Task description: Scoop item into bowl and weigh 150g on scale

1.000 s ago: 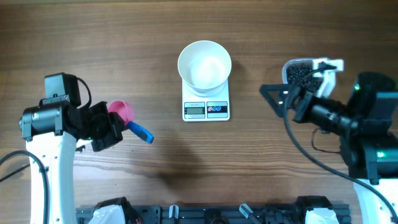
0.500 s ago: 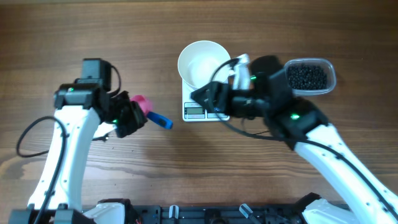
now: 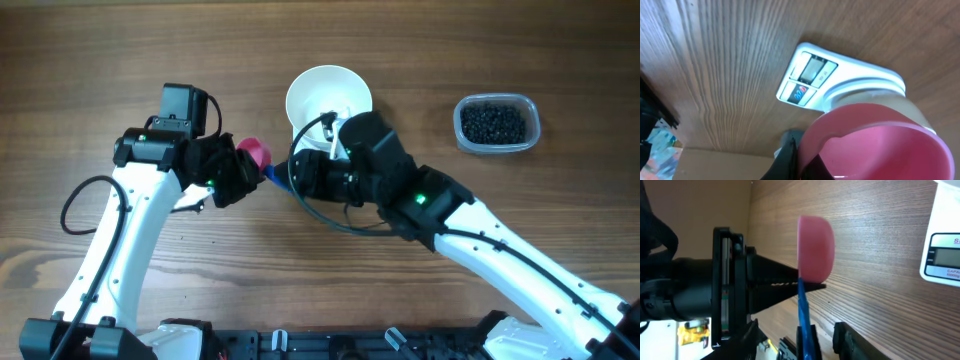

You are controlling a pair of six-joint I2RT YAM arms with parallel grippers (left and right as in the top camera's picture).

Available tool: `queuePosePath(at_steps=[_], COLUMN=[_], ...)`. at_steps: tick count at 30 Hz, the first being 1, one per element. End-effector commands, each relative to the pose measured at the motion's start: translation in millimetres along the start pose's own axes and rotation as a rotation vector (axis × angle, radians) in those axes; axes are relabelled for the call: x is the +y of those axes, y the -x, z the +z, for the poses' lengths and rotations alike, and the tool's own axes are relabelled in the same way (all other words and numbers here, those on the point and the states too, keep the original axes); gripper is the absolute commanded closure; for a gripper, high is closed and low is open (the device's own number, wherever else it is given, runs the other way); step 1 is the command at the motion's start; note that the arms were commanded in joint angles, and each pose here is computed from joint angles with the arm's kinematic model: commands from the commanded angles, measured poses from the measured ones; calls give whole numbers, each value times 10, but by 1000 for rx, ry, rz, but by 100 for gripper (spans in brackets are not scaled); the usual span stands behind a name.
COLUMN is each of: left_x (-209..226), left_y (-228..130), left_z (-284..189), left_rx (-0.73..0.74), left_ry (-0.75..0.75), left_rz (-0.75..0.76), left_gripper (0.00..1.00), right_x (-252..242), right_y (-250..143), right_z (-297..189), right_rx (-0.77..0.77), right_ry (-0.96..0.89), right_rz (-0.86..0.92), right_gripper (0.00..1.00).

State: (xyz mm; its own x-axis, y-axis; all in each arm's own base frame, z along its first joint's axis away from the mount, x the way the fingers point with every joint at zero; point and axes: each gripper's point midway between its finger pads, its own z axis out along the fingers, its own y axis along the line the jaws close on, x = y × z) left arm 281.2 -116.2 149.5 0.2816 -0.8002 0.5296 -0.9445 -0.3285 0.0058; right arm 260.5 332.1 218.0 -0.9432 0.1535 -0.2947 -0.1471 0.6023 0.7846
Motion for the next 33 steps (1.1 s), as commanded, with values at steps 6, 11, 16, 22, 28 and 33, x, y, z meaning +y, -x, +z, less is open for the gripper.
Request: queuePosePath(at_steps=[6, 11, 16, 22, 28, 33], left_x=[-88, -87, -87, -87, -87, -86], left_y=[-192, -191, -191, -191, -191, -190], left_z=[-3, -3, -3, -3, -3, -3], left_rx=[89, 88, 88, 88, 88, 88], left_ry=[-18, -17, -17, -17, -17, -17], left_rz=[-114, -114, -114, -114, -114, -114], left_gripper=[96, 96, 96, 96, 96, 96], right_x=[-26, -148, -98, -96, -74, -71], right_y=[65, 81, 115, 117, 132, 174], right_z=[117, 275, 287, 287, 287, 279], right_rx=[-103, -106, -119, -119, -125, -139], right_ry=[-73, -103, -80, -79, -70, -67], right_rz=[66, 133, 136, 136, 132, 132], right_gripper=[54, 66, 69, 77, 85, 86])
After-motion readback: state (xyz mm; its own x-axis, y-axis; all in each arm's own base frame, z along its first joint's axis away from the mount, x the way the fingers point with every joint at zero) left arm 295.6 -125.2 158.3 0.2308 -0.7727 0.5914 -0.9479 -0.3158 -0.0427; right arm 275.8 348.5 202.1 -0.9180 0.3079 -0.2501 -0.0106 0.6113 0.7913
